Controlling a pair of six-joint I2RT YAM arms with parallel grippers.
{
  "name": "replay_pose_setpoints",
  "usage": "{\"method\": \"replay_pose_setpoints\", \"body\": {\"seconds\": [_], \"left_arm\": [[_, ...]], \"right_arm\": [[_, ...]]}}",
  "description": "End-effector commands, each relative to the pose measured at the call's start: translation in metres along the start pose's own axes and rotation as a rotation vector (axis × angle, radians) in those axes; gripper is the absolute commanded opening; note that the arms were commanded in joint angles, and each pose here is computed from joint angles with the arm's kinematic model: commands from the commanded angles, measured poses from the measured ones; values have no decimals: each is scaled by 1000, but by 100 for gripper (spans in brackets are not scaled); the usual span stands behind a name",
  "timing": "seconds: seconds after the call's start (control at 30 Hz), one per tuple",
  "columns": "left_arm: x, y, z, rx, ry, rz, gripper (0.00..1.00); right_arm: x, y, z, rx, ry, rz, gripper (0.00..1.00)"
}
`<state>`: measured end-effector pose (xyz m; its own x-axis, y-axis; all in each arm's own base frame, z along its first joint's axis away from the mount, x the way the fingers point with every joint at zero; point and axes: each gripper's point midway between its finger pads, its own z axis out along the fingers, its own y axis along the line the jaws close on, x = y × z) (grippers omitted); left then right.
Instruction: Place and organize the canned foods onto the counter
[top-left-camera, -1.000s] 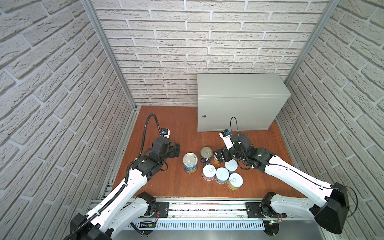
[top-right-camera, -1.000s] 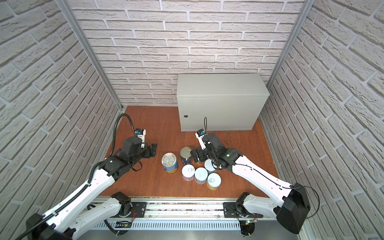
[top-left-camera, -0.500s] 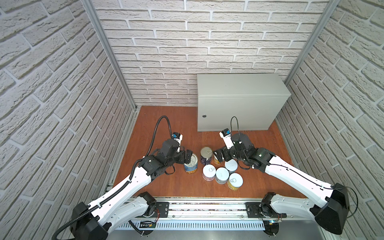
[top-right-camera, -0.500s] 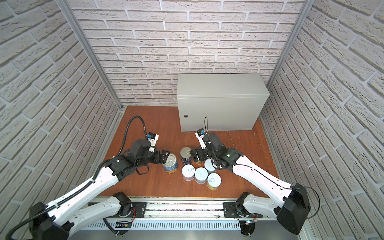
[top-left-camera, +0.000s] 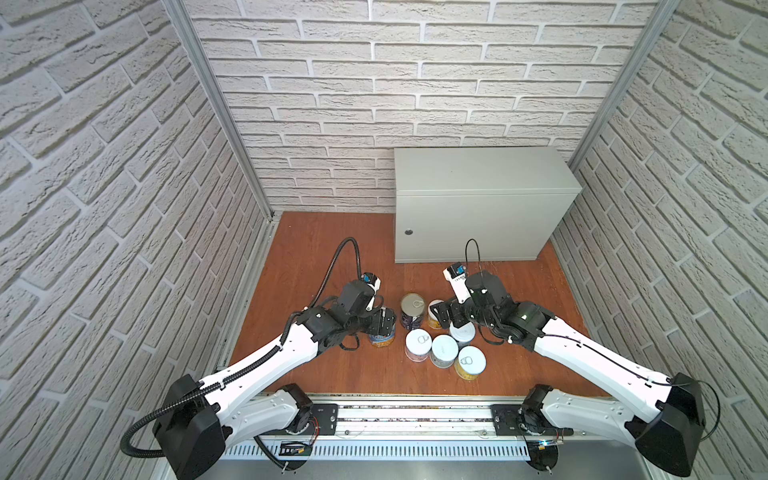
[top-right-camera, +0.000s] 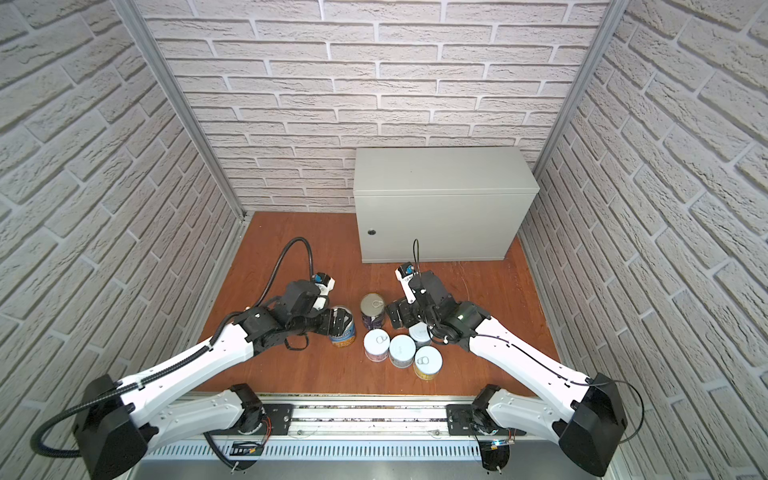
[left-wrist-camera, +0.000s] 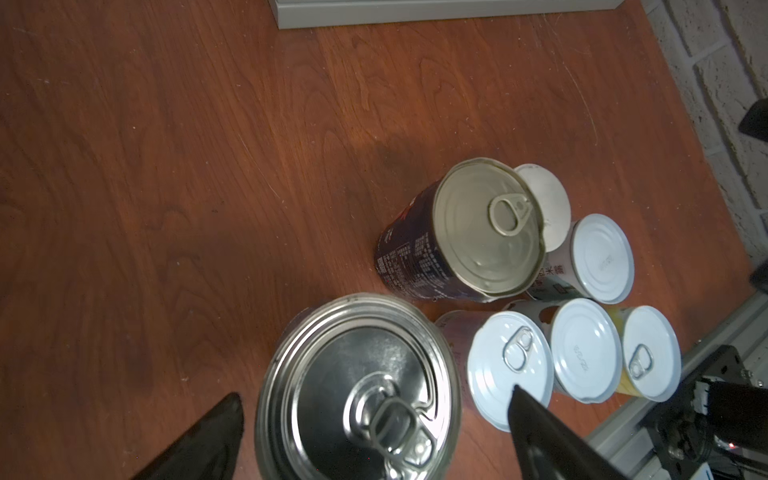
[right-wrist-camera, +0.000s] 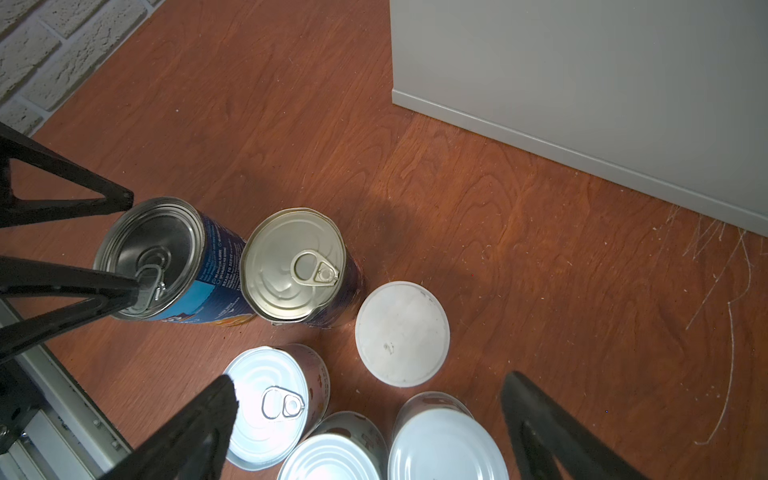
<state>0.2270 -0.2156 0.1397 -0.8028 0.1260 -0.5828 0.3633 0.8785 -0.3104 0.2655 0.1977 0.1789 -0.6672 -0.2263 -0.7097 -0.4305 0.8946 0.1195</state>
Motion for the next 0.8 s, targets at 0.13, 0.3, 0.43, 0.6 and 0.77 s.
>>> {"method": "replay_pose_setpoints", "body": {"seconds": [0.13,0.3,0.43,0.6,0.77], "left_arm": [[-1,-3,7,-13,19,-13,98],[3,3,14,-49,35,-15,98],[6,8,18,-77,43,-15,98],[8,16,22,-122,51,-6,98],[10,21,28,-148,66,9,98]], "right_arm": [[-7,0,-5,3,-44,-8,100],[-5,-3,-5,17,-36,-18,100],[-3,-5,-5,28,-33,-18,100],[-1,-6,-6,32,-34,-15,99],[-1,-8,-8,39,-40,-16,99]]}}
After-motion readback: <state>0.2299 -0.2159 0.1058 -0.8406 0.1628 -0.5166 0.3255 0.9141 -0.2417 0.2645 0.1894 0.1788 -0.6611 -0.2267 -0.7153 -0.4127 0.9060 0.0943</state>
